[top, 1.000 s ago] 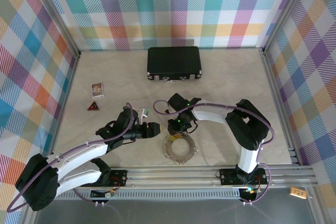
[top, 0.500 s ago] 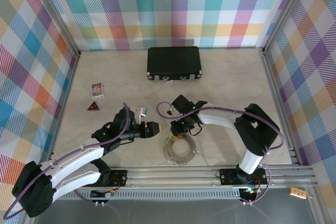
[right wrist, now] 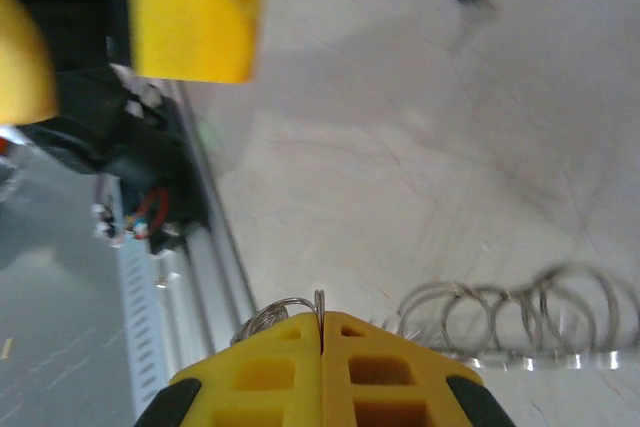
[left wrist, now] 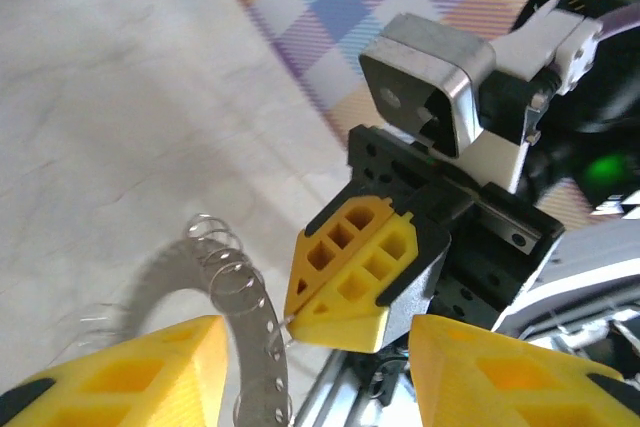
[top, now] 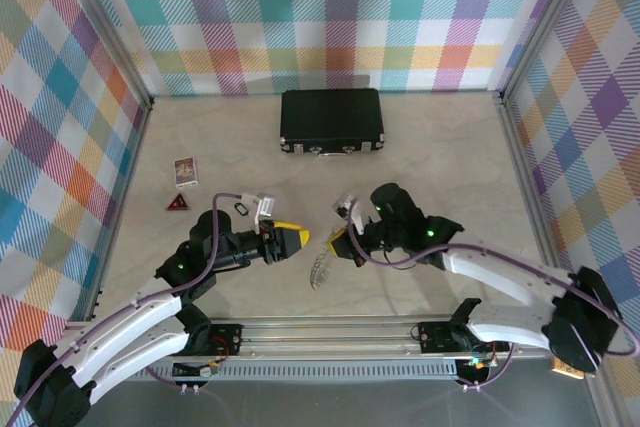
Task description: Put the keys on the keyring
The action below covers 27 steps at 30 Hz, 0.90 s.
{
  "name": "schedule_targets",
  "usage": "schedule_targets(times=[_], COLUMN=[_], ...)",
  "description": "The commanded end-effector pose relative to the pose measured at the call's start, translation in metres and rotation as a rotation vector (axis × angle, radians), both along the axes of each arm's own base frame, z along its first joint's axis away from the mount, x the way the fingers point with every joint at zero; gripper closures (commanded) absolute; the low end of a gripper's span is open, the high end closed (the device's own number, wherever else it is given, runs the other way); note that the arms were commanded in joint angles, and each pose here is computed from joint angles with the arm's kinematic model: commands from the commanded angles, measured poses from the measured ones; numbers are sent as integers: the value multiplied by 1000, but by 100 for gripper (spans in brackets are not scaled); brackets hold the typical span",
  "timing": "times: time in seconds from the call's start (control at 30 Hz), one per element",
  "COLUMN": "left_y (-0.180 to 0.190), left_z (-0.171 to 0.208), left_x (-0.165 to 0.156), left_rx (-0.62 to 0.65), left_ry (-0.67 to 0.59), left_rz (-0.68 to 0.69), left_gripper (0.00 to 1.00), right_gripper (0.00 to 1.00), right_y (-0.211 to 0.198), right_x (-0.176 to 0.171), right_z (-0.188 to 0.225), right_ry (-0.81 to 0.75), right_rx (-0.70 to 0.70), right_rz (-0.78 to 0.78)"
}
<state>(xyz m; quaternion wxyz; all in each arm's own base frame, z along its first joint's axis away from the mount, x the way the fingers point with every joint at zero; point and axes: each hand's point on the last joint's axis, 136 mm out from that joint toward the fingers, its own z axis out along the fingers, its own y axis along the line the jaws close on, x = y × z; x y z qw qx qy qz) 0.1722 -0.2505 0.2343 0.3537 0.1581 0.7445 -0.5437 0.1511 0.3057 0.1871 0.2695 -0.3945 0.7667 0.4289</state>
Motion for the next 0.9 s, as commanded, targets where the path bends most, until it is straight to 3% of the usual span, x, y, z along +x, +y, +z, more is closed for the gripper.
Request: schedule_targets(times=[0.0, 0.3, 0.5, 0.87], left_y=[-6, -8, -6, -16], left_z=[43, 99, 128, 126], left_x=[-22, -47, -60, -60], left_rx=[-116, -241, -313, -267], left_ry=[-142, -261, -309, -324], left_rz=[-120, -249, -308, -323], left_gripper=[53, 68, 70, 72], right_gripper=[100, 100, 100, 100], right_y=[5, -10, -11, -13], right_x=[-26, -58, -63, -56], right_z=[55, 122, 144, 159], right_ry=[-149, -285, -309, -355], right_rx=[226, 466, 546, 587], right_rz=[160, 257, 274, 218])
